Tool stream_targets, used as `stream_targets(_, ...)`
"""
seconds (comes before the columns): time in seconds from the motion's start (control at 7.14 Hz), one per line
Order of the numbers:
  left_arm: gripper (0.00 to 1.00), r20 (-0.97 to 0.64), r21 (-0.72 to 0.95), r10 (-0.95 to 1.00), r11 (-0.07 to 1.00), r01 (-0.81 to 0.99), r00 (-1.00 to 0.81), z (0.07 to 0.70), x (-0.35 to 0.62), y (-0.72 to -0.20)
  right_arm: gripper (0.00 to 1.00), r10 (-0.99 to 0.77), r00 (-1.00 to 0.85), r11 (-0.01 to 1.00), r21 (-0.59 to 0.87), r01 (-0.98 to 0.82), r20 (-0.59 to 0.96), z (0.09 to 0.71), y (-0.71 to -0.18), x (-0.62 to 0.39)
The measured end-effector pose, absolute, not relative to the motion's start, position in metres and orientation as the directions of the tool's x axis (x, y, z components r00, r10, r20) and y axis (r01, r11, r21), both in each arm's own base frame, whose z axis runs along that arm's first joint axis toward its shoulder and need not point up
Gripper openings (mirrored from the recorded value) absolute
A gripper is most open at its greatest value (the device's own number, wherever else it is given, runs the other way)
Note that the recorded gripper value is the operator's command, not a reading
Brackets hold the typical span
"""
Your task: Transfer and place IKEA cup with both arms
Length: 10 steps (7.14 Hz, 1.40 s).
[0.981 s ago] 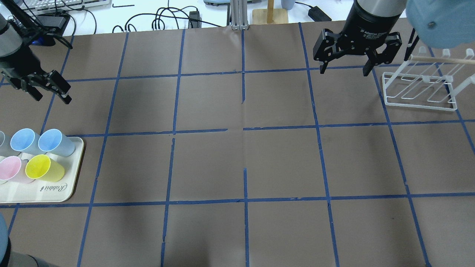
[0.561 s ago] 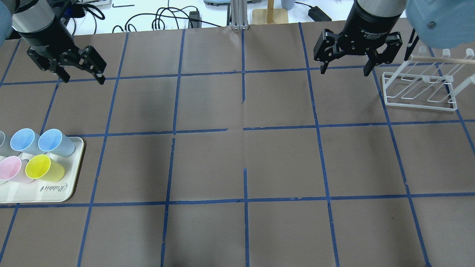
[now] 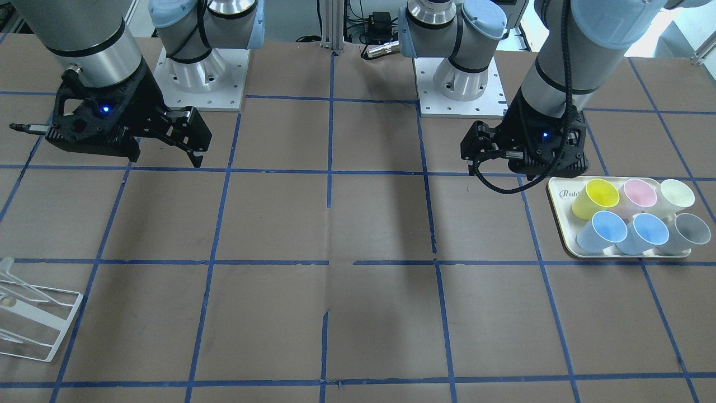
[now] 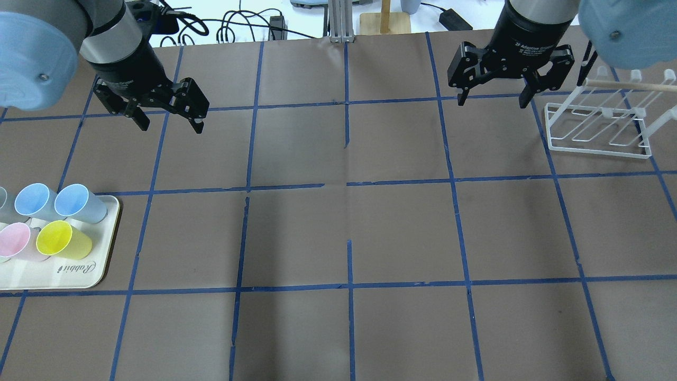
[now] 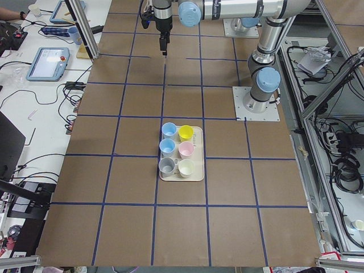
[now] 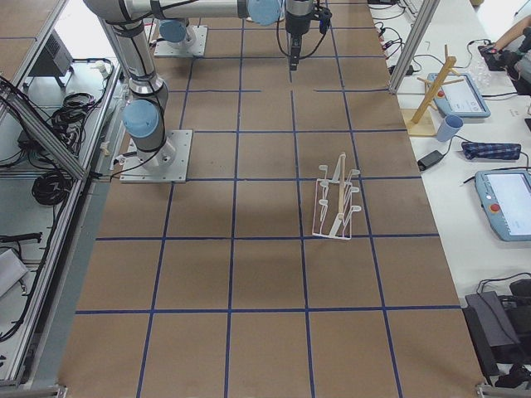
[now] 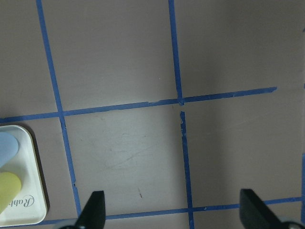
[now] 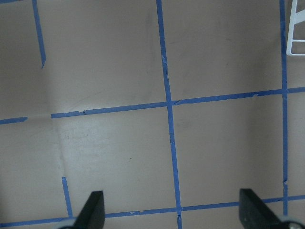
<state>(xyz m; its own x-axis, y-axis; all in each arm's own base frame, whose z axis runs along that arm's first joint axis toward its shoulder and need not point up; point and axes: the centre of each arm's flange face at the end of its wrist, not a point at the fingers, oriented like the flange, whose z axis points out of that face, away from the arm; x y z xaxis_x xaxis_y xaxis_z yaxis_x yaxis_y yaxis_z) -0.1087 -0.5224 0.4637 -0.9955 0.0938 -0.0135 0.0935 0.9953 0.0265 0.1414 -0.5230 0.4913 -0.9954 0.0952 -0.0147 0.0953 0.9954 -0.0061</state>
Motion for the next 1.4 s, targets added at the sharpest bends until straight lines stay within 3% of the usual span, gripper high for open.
stream_targets(1.4, 1.00, 0.004, 0.037, 0.086, 0.996, 0.086, -0.996, 0.480, -0.115, -0.495, 1.00, 0.095, -0.995, 0.995, -0.009, 0.095, -0.016, 0.492, -0.523, 0.141)
